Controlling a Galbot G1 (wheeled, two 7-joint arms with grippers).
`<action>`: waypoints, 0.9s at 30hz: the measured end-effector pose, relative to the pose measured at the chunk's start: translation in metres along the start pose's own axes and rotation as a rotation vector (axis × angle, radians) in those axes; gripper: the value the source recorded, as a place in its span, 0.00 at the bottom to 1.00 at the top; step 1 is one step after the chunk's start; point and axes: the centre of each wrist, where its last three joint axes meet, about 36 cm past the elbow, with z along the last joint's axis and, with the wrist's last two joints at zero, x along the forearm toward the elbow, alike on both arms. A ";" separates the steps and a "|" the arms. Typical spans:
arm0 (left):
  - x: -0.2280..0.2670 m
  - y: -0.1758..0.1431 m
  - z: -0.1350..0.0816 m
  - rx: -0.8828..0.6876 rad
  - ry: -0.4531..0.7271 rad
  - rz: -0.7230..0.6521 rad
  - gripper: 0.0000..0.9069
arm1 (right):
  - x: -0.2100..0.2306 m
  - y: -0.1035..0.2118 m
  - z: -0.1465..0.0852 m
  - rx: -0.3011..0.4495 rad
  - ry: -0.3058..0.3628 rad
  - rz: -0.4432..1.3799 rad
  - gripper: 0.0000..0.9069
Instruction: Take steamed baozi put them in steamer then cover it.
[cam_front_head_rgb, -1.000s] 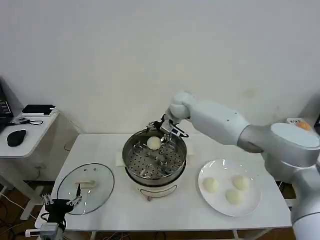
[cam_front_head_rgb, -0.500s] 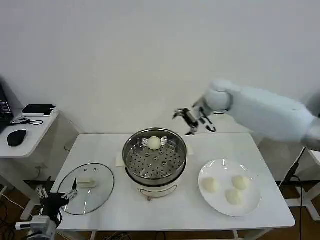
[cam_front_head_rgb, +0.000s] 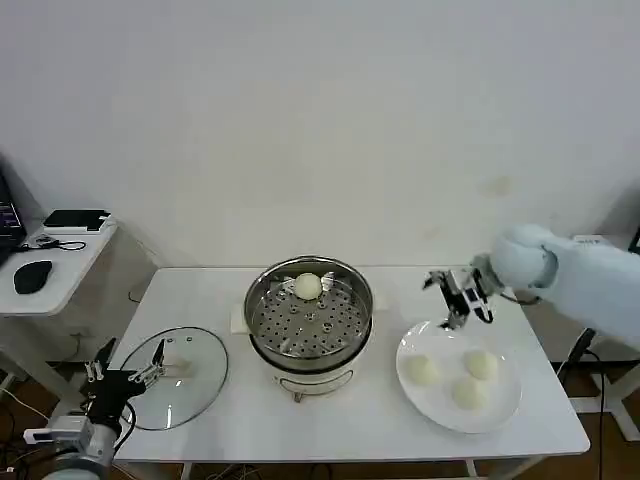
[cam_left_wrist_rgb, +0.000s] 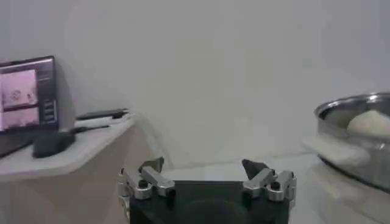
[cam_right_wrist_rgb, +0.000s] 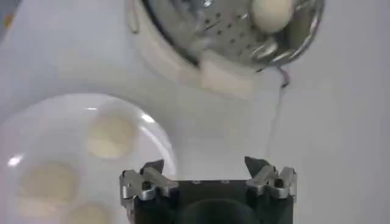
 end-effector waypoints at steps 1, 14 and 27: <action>-0.001 0.000 -0.002 0.005 -0.003 0.004 1.00 | -0.004 0.005 0.002 -0.018 0.000 -0.008 1.00; -0.011 0.006 -0.004 0.126 0.017 0.061 1.00 | -0.061 0.044 0.012 -0.164 -0.002 -0.112 1.00; -0.013 0.001 0.002 0.176 0.063 0.103 1.00 | -0.107 0.049 0.003 -0.190 0.001 -0.182 1.00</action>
